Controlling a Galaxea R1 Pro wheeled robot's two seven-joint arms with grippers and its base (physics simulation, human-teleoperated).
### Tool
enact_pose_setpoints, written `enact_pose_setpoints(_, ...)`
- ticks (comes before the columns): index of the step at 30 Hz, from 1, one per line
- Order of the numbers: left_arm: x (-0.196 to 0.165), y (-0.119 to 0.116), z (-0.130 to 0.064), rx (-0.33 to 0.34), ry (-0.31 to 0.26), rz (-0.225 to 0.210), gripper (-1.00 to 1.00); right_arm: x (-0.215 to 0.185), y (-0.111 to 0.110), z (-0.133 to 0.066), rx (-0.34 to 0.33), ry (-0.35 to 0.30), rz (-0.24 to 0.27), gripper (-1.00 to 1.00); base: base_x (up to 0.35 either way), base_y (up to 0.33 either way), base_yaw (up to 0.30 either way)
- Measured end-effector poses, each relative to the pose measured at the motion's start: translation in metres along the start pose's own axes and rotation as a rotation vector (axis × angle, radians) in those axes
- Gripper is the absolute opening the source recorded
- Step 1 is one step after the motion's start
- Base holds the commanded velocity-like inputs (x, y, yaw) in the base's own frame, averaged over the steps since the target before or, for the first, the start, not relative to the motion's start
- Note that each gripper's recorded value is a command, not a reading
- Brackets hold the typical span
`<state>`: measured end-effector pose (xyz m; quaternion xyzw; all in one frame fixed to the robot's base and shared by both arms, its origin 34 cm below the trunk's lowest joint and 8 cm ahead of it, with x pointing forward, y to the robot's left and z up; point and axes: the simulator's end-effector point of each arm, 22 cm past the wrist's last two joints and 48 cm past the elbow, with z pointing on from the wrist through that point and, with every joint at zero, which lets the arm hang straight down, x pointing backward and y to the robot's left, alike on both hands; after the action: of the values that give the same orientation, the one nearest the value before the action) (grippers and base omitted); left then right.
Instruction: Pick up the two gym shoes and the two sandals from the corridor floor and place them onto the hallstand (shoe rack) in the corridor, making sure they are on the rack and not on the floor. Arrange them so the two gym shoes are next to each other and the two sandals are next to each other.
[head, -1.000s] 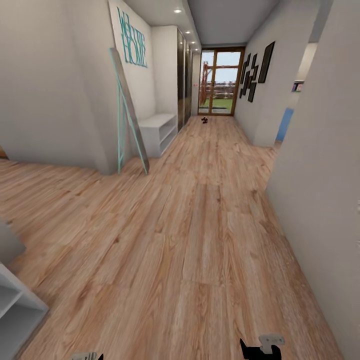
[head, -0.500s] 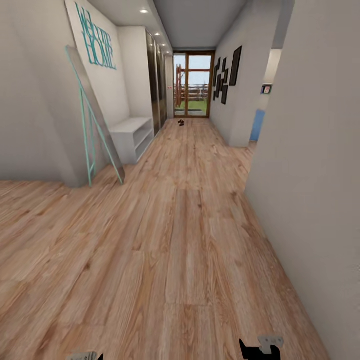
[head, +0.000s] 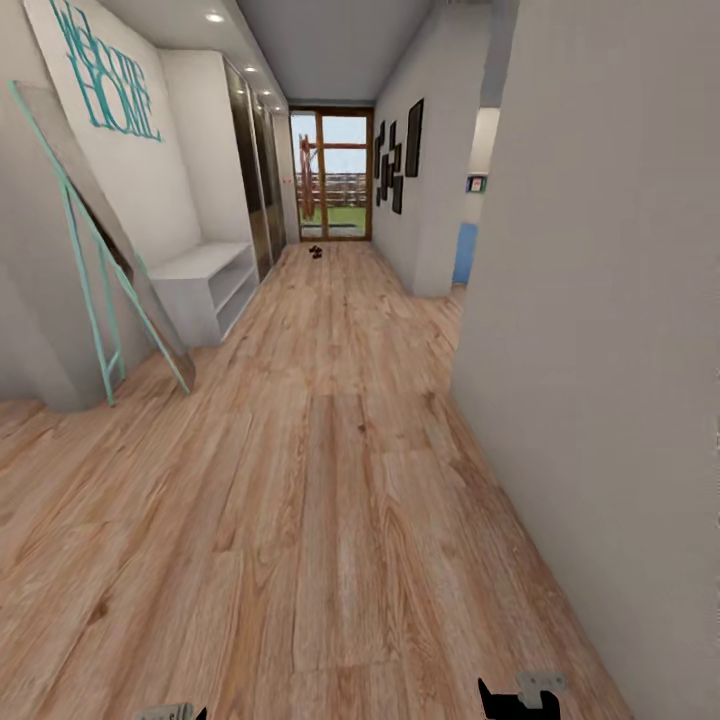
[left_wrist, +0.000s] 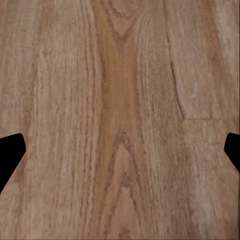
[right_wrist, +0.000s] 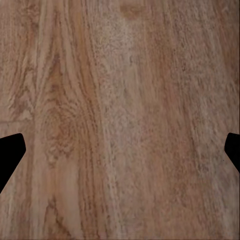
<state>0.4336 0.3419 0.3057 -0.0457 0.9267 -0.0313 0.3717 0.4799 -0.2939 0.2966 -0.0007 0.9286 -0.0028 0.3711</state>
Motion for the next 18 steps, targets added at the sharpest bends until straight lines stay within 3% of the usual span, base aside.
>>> enact_pose_setpoints(5, -0.0015, 0.0004, -0.0002, -0.001, -0.004, -0.001, 1.00, -0.0015, 0.0010, -0.0001, -0.001, -0.003, 0.000, 1.00, 0.338, 0.032, -0.154)
enact_pose_setpoints(18, -0.0022, 0.0012, -0.0003, -0.002, -0.005, -0.002, 1.00, -0.0017, 0.0039, -0.0001, -0.012, -0.003, -0.006, 1.00, 0.316, 0.166, -0.013)
